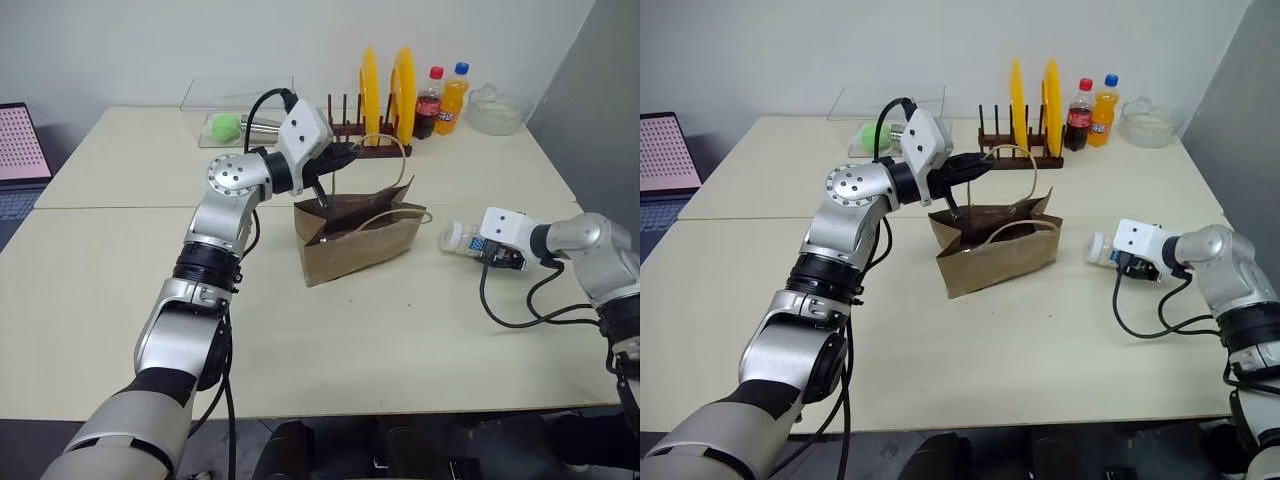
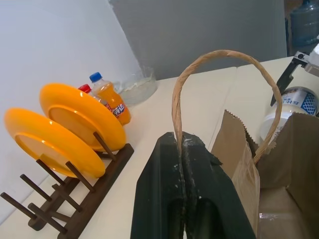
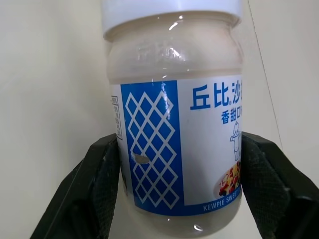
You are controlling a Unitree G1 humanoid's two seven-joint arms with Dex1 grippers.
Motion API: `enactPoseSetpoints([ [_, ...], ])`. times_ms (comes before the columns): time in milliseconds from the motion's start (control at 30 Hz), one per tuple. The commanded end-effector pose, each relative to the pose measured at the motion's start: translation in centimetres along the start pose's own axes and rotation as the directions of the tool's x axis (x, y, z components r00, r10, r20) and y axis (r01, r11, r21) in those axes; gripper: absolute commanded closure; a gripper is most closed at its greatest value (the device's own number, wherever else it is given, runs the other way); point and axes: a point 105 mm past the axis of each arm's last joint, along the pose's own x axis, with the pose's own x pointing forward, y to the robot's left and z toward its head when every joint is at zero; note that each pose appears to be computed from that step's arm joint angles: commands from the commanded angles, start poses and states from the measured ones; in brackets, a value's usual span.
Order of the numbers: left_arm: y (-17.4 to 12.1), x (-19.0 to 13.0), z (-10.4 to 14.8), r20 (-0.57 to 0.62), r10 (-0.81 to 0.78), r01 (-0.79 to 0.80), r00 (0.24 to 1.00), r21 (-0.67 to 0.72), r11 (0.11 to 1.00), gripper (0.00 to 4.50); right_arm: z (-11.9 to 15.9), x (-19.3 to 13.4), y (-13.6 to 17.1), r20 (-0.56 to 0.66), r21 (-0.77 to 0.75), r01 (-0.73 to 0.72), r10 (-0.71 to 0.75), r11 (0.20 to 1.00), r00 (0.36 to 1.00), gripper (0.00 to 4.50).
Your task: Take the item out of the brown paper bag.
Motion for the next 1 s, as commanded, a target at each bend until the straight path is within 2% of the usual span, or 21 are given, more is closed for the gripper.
enactPoseSetpoints([
  [33,0.4,-0.4,1.2,0.033,0.010,-0.012,0.999,0.036,0.999,4.50,0.3,-0.2,-0.7,-0.001,-0.029,-0.010,0.010,1.000,1.000,1.46],
  [167,0.3,-0.4,1.2,0.031,0.009,-0.010,0.999,0.036,0.999,4.50,0.4,-0.1,-0.5,0.008,-0.017,-0.042,0.042,0.999,0.999,0.09],
  [333,0.4,-0.5,1.0,0.026,0.012,-0.013,1.000,0.035,0.999,4.50,0.8,-1.2,-1.5,0.035,0.011,-0.015,0.015,1.000,0.999,0.04],
  [500,0.7,-0.5,0.7,0.013,0.033,-0.034,0.999,0.036,0.999,4.50,1.4,-4.0,-2.2,0.099,0.066,0.006,-0.012,0.998,0.995,0.04],
  [633,0.9,-0.4,0.5,0.007,0.046,-0.046,0.999,0.042,0.998,4.50,1.7,-6.9,-2.5,0.183,0.170,0.029,-0.061,0.985,0.981,0.04],
  [700,1.0,-0.4,0.6,0.020,0.045,-0.046,0.999,0.045,0.998,4.50,2.9,-8.7,-1.8,0.302,0.217,0.024,-0.090,0.976,0.949,0.04],
  [767,1.0,-0.6,0.6,0.023,0.031,-0.032,0.999,0.031,0.999,4.50,5.0,-10.4,-0.7,0.437,0.240,0.020,-0.126,0.971,0.890,0.04],
  [867,1.4,-1.1,0.2,0.004,0.030,-0.030,1.000,0.028,0.999,4.50,8.0,-11.6,1.5,0.554,0.267,0.035,-0.183,0.963,0.812,0.04],
  [933,2.2,-1.6,-0.1,-0.021,0.057,-0.057,0.998,0.022,0.998,4.10,11.0,-11.7,4.7,0.643,0.299,0.026,-0.222,0.954,0.733,0.00],
  [1000,2.5,-1.9,-0.2,-0.033,0.056,-0.056,0.998,0.018,0.998,3.63,13.0,-11.6,6.9,0.683,0.338,0.023,-0.262,0.941,0.682,0.00],
])
